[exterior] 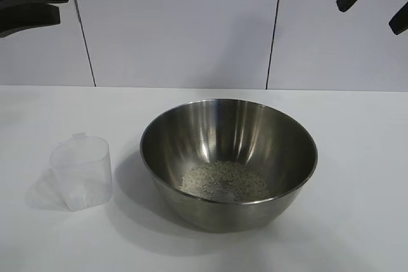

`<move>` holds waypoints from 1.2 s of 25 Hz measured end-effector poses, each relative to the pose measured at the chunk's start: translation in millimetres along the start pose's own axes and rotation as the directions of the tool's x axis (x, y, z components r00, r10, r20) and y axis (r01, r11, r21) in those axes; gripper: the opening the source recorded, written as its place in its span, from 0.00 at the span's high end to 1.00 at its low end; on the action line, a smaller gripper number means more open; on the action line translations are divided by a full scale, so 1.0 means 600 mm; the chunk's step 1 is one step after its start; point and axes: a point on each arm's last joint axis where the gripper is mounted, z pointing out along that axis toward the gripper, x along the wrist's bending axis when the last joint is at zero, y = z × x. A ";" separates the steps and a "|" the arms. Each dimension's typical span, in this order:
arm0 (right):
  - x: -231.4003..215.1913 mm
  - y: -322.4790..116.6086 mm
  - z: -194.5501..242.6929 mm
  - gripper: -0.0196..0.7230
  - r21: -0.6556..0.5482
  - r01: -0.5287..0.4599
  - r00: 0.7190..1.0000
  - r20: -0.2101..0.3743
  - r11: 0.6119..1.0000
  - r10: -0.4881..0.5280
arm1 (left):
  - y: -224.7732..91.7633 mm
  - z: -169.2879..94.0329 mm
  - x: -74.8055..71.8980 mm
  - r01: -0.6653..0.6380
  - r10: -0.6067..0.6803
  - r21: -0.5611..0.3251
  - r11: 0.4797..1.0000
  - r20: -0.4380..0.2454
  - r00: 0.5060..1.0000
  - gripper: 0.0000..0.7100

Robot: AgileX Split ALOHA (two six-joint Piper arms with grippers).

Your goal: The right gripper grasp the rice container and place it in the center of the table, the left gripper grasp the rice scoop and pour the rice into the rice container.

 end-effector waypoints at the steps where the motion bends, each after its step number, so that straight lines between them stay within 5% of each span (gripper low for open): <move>1: 0.000 0.000 0.000 0.24 0.000 -0.001 1.000 -0.002 1.000 0.001 | 0.003 -0.002 0.005 0.055 -0.055 -0.008 0.998 -0.027 0.998 0.37; 4: 0.000 0.000 0.000 0.24 0.000 -0.001 1.000 -0.003 1.000 0.001 | 0.024 -0.007 0.008 0.127 -0.129 -0.039 0.991 -0.046 0.991 0.37; 8: 0.001 0.000 0.000 0.24 -0.001 0.000 1.000 -0.005 1.000 0.000 | 0.071 -0.019 -0.023 0.017 -0.018 -0.019 1.000 -0.071 0.997 0.45; 11: 0.001 0.000 0.000 0.24 -0.002 -0.003 1.000 -0.009 1.000 0.003 | 0.110 -0.043 -0.063 -0.094 0.104 0.075 0.993 -0.145 0.984 0.48; 16: 0.003 0.000 0.000 0.24 0.000 -0.008 1.000 -0.018 1.000 0.008 | 0.144 -0.064 -0.108 -0.075 0.168 0.288 0.955 -0.312 0.935 0.46; 20: 0.008 -0.004 0.000 0.24 0.029 -0.015 0.999 -0.050 0.999 0.016 | 0.139 -0.028 -0.154 -0.075 0.232 0.416 0.906 -0.341 0.911 0.41; 25: 0.014 -0.011 -0.001 0.24 0.074 -0.018 0.996 -0.090 0.997 0.025 | 0.115 0.027 -0.206 -0.101 0.264 0.456 0.884 -0.310 0.913 0.40; 30: 0.021 -0.016 -0.002 0.24 0.109 -0.028 0.991 -0.131 0.994 0.042 | 0.095 0.061 -0.202 -0.018 0.211 0.477 0.879 -0.356 0.910 0.36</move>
